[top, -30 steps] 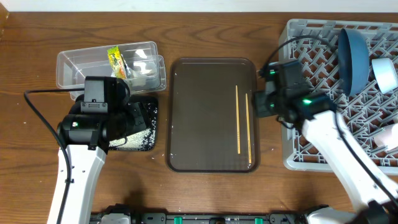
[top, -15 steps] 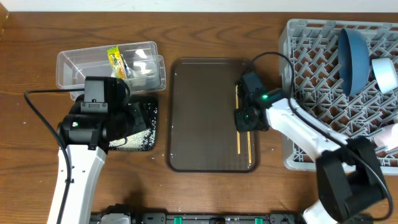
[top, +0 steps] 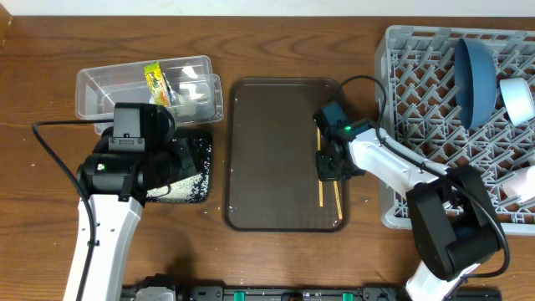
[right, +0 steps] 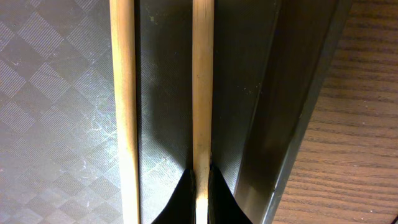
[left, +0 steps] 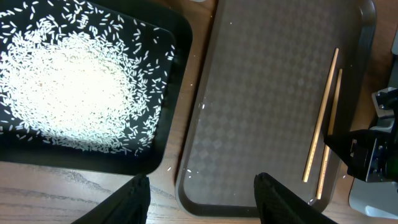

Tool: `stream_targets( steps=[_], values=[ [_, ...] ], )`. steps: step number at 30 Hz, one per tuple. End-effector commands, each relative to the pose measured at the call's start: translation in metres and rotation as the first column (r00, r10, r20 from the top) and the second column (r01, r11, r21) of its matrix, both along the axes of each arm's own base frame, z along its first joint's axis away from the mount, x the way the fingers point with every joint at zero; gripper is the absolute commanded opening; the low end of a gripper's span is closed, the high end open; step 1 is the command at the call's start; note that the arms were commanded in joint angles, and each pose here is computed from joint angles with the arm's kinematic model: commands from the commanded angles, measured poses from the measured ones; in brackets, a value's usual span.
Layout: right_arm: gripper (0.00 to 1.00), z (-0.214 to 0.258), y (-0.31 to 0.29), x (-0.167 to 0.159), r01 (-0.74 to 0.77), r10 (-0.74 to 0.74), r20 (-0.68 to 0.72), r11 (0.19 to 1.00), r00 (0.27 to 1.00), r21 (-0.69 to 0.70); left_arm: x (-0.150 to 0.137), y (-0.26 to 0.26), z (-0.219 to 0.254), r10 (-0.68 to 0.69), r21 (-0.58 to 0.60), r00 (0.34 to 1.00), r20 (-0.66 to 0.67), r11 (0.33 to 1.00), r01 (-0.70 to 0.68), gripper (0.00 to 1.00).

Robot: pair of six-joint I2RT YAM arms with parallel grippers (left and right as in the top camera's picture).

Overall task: Sort waste into correct bins and load items into the dishwasher rack
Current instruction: 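Grasp a wooden chopstick with the right gripper and drop it in the rack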

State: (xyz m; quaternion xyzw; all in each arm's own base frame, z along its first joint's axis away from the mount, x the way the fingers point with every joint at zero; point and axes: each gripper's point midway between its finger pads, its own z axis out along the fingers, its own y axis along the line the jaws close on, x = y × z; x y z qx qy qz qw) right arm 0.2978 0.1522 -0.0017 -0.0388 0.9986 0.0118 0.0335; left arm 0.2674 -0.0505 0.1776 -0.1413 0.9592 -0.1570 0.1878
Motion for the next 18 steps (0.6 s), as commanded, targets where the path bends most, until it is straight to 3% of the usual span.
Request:
stream_targets(
  steps=[1,8,13,18],
  values=[
    [0.01,-0.007,0.002,-0.006,0.002,-0.002,-0.029,1.000,1.000,0.002,0.001,0.001,0.001,0.006,-0.002,1.000,0.001,1.000,-0.006,0.57],
    [0.01,0.073,-0.010,0.024,-0.018,0.005,0.167,0.997,0.986,0.081,0.001,0.001,0.001,0.006,-0.002,1.000,-0.002,1.000,-0.006,0.57],
    [0.01,0.138,-0.044,0.041,-0.042,0.007,0.350,0.995,0.937,0.094,0.001,0.001,0.001,0.005,-0.001,1.000,-0.002,1.000,-0.005,0.57],
    [0.01,0.155,-0.102,0.049,0.029,-0.038,0.402,0.999,0.915,0.028,0.001,0.001,0.001,0.006,-0.002,1.000,-0.002,1.000,-0.006,0.57]
  ],
)
